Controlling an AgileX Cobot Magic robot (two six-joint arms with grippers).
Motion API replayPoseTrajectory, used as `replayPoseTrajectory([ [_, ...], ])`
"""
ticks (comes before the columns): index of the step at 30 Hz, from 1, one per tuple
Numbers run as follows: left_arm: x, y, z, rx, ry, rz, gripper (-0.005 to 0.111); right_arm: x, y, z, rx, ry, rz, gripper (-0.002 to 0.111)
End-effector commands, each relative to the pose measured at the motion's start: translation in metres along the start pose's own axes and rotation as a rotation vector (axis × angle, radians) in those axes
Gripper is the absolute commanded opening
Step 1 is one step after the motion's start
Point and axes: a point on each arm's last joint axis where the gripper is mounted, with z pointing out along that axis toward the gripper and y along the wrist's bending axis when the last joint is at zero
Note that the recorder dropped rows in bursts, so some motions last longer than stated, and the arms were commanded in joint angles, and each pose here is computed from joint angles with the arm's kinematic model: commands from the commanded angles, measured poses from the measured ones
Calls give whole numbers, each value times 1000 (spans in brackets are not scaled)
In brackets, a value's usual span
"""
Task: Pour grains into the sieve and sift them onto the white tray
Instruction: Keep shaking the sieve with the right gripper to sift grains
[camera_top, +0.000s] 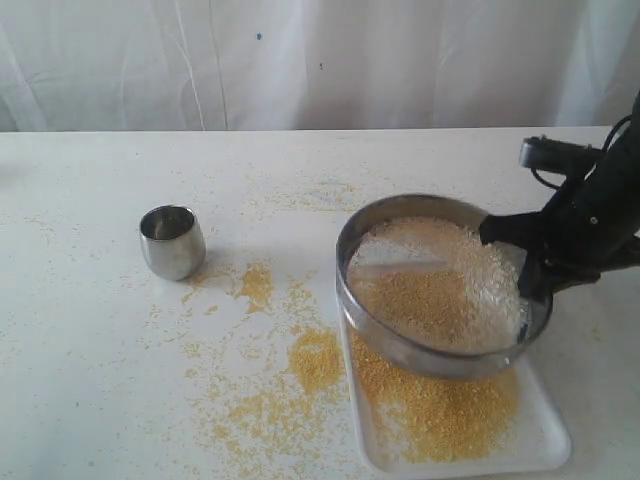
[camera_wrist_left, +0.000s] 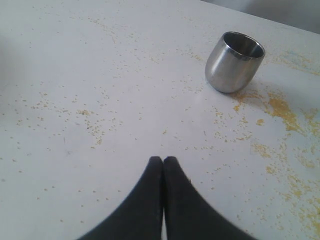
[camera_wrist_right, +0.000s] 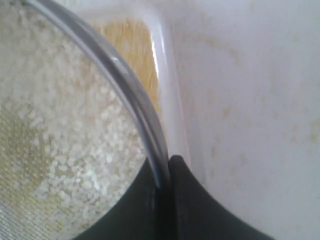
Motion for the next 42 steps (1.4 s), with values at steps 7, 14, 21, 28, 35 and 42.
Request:
replayPoseTrajectory([
  [7,1,0,0,1,3,-8,0,6,0,7,-16,50,25,0],
  [14,1,0,0,1,3,-8,0,-14,-5,16,8,-196,53,0],
  [21,1,0,0,1,3,-8,0,7,-2,20,-30,7,78,0],
  [28,1,0,0,1,3,-8,0,18,0,18,-49,129,91,0],
  [35,1,0,0,1,3,-8,0,0,-2,20,-41,-86,121,0],
  [42,1,0,0,1,3,-8,0,1,-2,22,-40,-83,121,0],
])
